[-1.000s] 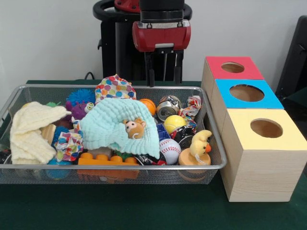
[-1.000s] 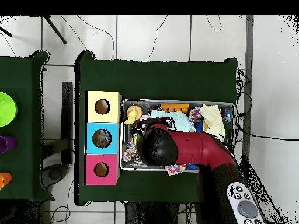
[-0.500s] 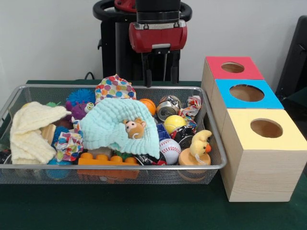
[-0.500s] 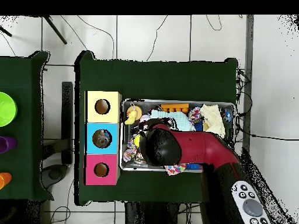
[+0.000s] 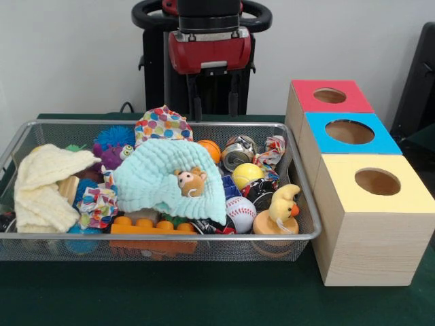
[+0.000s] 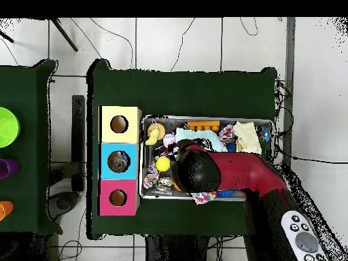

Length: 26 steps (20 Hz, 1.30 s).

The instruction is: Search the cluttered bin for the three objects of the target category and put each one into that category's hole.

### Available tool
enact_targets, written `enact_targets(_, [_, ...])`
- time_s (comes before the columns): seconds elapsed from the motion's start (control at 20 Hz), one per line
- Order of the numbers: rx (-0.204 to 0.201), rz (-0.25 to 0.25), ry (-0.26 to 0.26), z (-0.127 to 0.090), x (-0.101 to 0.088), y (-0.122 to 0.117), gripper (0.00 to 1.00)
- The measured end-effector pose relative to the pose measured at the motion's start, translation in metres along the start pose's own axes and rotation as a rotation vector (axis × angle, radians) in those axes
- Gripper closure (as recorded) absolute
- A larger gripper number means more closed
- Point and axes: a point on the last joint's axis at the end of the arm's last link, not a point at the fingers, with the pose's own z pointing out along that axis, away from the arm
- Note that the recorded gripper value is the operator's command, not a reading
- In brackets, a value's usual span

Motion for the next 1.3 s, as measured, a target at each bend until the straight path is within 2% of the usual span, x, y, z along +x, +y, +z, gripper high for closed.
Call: enact_targets(1.3, [-0.076,-0.042,0.072,0.014,0.014,-0.024,0.00])
